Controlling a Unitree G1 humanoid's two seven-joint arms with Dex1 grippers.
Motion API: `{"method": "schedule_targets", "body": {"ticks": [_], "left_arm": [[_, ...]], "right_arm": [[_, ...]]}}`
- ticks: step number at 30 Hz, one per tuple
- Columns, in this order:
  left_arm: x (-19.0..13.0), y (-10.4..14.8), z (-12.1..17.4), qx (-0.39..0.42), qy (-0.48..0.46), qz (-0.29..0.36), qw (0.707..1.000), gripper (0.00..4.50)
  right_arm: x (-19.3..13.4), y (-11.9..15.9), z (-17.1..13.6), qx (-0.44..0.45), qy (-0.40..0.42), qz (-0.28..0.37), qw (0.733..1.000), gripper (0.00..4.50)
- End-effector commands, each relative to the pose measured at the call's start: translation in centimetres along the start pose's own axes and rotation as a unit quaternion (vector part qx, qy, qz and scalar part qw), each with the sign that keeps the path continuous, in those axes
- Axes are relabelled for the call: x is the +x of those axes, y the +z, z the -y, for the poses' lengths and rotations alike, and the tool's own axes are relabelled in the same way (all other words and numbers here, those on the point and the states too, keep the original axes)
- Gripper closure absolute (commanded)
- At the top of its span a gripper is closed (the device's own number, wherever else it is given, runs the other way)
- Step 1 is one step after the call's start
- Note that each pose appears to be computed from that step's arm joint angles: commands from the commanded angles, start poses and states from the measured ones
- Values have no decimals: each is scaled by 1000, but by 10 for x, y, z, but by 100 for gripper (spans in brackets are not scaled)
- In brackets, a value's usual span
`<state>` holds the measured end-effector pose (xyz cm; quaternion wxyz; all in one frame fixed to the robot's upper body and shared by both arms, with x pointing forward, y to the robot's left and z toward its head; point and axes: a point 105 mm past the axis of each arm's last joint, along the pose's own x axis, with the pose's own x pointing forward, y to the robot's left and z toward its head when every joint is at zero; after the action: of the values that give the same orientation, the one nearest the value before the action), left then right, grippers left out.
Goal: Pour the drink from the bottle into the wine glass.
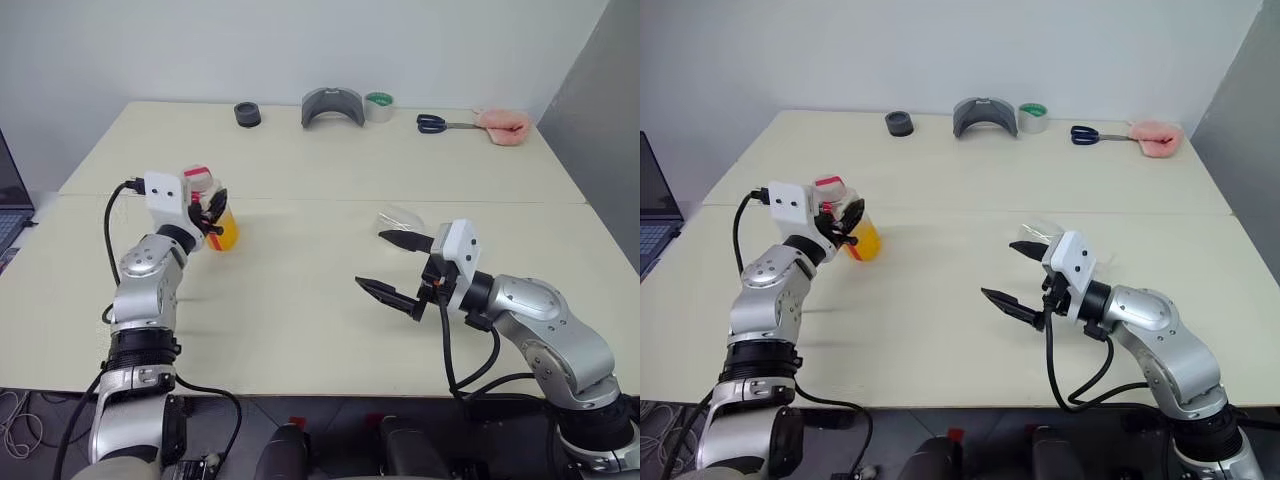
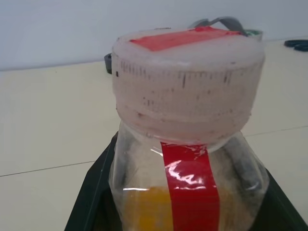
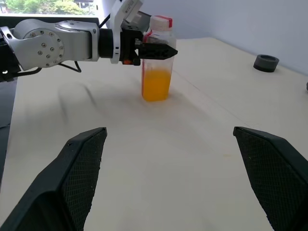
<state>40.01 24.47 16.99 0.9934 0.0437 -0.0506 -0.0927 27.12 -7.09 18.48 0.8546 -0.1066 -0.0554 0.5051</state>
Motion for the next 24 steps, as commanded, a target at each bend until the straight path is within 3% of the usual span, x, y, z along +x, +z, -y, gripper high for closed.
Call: {"method": "schedule_targets", "body": {"ticks": [1,12,19,24], "left_arm": [[-1,20,25,-9,-68,35,997,269],[4,29,92,-3,-252,38,967,269],[-10,30,157,3,-421,29,906,270],[-10,35,183,30,-482,40,875,270]], "right_arm": [[-2,12,0,-23,-11,18,1000,0],[-18,12,16,-54,-90,13,994,0],[-19,22,9,-22,-60,20,998,0],[-4,31,6,-12,-37,8,999,0]]}}
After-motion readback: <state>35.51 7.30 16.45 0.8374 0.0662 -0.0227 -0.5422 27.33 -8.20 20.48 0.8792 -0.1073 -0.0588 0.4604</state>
